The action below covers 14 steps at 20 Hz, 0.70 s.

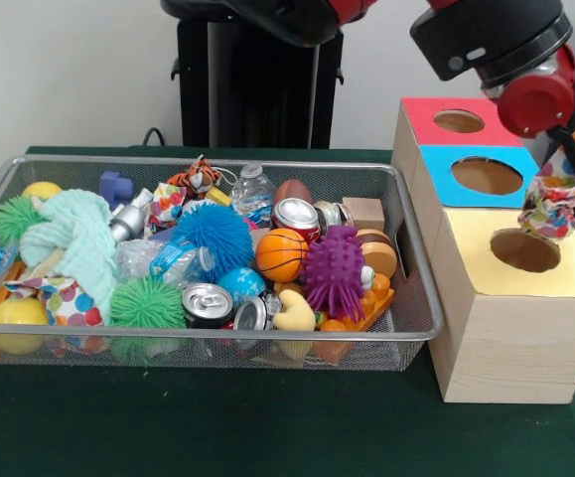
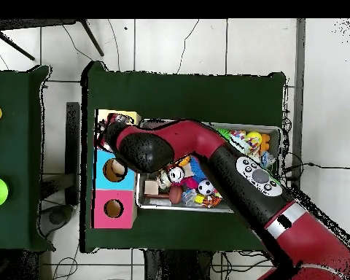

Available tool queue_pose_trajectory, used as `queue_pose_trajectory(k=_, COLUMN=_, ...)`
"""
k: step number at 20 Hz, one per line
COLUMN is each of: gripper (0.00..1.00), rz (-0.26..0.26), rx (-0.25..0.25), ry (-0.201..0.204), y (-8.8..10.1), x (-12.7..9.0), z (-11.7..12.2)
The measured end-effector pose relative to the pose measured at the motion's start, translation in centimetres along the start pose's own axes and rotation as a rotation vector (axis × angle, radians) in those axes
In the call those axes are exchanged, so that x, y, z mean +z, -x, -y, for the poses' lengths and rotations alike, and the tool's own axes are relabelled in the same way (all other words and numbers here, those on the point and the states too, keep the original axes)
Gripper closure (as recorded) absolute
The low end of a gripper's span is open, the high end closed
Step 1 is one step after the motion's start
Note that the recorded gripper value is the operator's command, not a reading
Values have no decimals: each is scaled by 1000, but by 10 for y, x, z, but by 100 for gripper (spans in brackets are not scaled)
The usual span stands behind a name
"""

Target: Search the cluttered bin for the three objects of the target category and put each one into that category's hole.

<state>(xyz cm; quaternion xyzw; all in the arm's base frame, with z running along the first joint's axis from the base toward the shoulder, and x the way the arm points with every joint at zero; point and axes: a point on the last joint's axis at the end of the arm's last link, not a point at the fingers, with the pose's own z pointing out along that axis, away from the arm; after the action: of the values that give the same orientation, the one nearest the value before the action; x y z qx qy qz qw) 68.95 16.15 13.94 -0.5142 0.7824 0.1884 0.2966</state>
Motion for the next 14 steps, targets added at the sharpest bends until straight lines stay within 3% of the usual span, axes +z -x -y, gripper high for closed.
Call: queue_pose_trajectory(k=14, gripper=100, rz=-49, rx=18, ry=12, y=-33, x=23, z=-13)
